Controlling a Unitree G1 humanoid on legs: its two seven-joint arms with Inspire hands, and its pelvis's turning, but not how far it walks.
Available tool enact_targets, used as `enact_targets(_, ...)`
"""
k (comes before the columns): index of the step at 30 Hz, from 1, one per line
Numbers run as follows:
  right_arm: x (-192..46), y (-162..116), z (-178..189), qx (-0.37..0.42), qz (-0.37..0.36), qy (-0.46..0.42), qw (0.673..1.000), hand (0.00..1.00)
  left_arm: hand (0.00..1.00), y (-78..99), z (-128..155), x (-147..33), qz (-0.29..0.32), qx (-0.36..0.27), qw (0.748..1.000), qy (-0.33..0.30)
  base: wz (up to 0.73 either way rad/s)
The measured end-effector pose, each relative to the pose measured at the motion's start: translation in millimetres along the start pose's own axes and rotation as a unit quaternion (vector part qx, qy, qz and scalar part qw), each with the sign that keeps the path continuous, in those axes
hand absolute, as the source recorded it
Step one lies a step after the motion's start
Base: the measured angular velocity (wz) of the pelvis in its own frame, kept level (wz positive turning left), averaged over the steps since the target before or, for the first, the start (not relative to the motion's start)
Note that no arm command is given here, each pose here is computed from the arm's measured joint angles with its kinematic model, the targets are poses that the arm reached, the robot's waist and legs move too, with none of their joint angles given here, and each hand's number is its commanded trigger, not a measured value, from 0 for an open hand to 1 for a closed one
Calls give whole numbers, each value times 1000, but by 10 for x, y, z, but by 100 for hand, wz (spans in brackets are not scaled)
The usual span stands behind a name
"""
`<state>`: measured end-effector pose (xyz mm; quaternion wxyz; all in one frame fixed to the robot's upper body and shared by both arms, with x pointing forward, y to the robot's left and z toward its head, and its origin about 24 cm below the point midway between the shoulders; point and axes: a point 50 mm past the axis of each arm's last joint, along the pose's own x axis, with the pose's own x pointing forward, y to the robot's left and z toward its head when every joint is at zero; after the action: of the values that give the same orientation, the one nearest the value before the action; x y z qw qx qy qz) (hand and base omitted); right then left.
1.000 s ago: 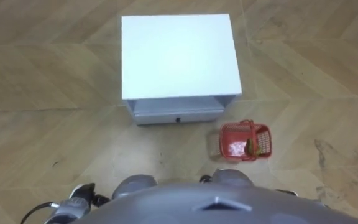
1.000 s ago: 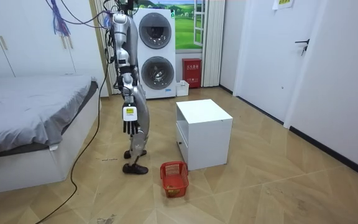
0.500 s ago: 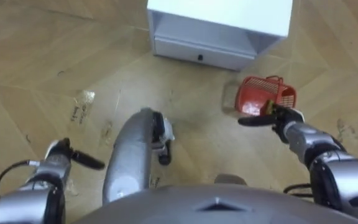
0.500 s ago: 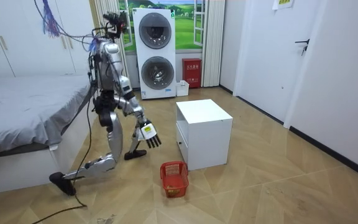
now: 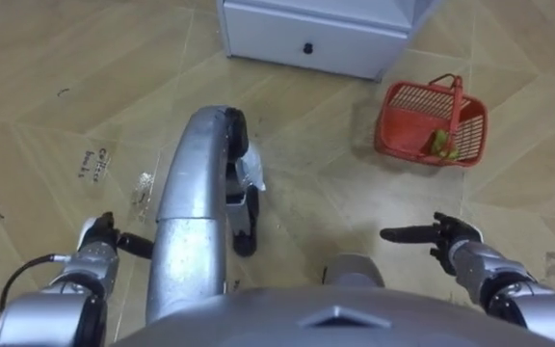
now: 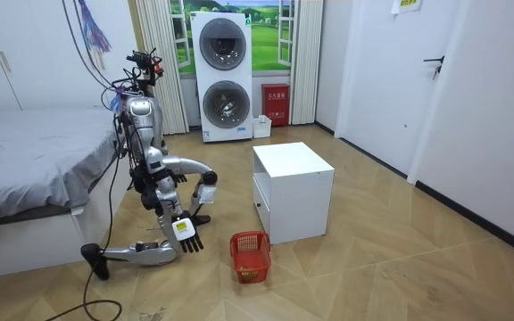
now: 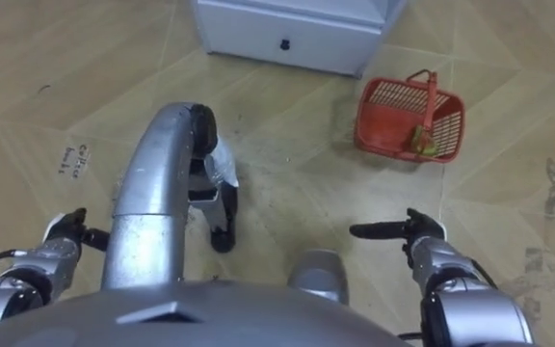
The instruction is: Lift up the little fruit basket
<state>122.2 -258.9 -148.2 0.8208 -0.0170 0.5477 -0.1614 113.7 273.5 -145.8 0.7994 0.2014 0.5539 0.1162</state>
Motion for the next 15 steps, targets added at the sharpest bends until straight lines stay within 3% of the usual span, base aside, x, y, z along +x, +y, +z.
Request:
enact_targets(7,-8,-6,182,-8,-41,-41,998,0,0,-141,-193,-46,-5,7,1000,17,-9)
enact_targets(15,-92,81,646,11,-54,-142,988,0,0,-212,-323,-81,-16,46,998,24,-7)
